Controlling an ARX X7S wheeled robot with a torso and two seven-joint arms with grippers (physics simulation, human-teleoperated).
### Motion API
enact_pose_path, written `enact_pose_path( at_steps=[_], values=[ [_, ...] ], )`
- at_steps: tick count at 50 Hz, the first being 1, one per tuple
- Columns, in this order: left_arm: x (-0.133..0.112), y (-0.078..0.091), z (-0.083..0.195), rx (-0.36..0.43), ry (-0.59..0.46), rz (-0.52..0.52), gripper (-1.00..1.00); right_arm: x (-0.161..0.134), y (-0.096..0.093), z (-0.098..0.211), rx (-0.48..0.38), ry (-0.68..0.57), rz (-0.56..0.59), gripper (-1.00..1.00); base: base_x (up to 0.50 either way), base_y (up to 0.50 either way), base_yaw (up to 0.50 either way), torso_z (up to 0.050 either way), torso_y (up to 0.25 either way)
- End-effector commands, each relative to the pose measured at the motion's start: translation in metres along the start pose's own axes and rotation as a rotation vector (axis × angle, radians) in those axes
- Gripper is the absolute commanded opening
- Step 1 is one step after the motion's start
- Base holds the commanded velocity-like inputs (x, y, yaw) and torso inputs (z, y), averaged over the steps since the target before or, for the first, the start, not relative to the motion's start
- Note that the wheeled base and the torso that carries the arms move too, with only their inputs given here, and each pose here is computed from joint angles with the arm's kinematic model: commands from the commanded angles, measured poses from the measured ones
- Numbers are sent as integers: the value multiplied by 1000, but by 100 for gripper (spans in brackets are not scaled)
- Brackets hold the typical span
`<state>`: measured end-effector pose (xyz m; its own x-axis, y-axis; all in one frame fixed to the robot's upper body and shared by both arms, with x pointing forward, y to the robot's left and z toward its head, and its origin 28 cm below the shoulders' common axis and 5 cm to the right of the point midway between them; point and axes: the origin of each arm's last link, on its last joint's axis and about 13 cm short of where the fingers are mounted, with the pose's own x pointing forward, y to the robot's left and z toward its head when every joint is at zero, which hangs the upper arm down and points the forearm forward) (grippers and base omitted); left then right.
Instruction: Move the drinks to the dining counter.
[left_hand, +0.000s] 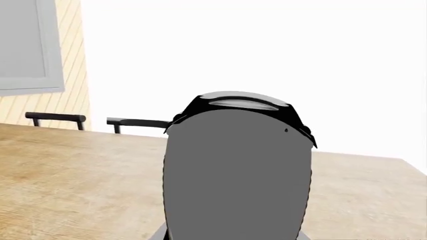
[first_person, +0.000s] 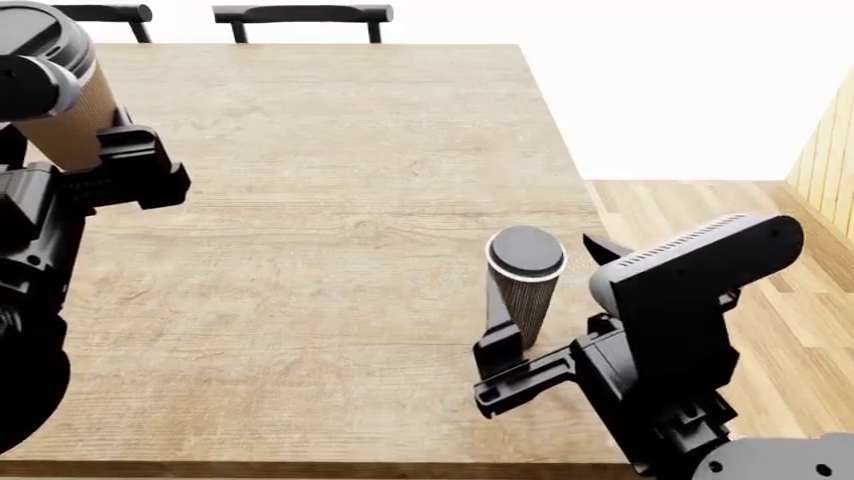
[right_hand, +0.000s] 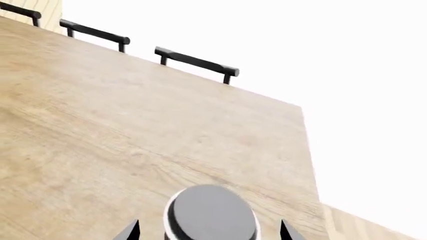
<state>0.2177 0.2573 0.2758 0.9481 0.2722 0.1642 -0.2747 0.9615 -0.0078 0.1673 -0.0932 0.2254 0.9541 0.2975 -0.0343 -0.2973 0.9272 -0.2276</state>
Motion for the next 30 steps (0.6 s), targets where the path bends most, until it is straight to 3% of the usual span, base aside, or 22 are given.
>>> enact_pose_path(
  at_steps=[1,16,30],
  values=[
    [2,-2,-2,-6,6,-3,-100,-13,-2,18,-30,-61,-34,100,0,0,0,0,0],
    [-1,-2,-30,7,96,-24,-100,-37,-11,47,-56,-184,-151,100,0,0,0,0,0],
    [-10,-4,-51,41,208,-83,-100,-42,-12,47,-47,-199,-188,100,0,0,0,0,0]
  ],
)
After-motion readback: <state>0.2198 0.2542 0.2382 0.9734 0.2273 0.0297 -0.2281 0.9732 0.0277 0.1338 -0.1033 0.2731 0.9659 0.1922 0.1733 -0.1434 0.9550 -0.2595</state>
